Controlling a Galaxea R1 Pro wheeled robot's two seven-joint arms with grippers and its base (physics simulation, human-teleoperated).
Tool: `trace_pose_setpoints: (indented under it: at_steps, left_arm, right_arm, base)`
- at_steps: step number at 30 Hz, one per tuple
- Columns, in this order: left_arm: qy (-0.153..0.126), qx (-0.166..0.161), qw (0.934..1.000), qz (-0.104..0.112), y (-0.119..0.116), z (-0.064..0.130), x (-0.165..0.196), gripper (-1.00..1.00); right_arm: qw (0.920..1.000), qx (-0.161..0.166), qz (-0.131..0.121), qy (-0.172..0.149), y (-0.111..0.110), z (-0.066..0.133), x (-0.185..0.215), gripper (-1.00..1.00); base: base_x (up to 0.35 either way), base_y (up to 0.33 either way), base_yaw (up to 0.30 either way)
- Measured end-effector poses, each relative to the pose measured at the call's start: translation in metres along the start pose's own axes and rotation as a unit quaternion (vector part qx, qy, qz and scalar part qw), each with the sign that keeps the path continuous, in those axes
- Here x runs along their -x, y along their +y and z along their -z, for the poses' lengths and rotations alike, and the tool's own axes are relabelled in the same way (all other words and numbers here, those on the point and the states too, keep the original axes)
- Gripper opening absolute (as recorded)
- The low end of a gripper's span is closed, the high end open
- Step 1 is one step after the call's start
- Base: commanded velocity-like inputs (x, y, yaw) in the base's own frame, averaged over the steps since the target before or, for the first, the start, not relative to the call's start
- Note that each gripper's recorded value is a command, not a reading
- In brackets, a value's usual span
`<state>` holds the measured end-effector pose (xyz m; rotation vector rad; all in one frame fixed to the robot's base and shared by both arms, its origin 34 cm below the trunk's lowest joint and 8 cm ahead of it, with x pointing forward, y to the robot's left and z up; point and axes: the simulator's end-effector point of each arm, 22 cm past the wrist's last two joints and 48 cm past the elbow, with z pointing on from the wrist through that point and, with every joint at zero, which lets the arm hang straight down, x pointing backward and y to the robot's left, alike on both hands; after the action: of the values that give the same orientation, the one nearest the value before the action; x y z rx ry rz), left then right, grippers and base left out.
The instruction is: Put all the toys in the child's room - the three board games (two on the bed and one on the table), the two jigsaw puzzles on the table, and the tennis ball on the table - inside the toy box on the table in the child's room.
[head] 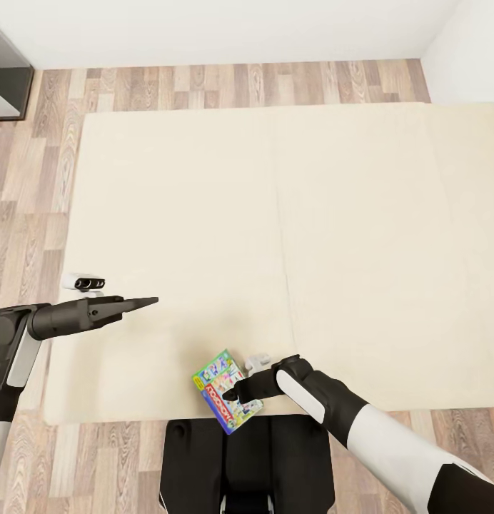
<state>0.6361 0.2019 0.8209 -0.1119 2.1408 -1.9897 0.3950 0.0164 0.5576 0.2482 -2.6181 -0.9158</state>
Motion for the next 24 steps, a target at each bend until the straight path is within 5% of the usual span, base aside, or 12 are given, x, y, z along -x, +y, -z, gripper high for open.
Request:
trace_pose_setpoints:
  at_steps: [24]
  left_arm:
    - [0.0, 0.0, 1.0, 0.0, 0.0, -0.0002, -0.0003, 1.0]
  right_arm:
    - [1.0, 0.008, 0.0, 0.0, 0.0036, -0.0001, 0.0001, 1.0]
  base:
    - [0.0, 0.03, 0.0]
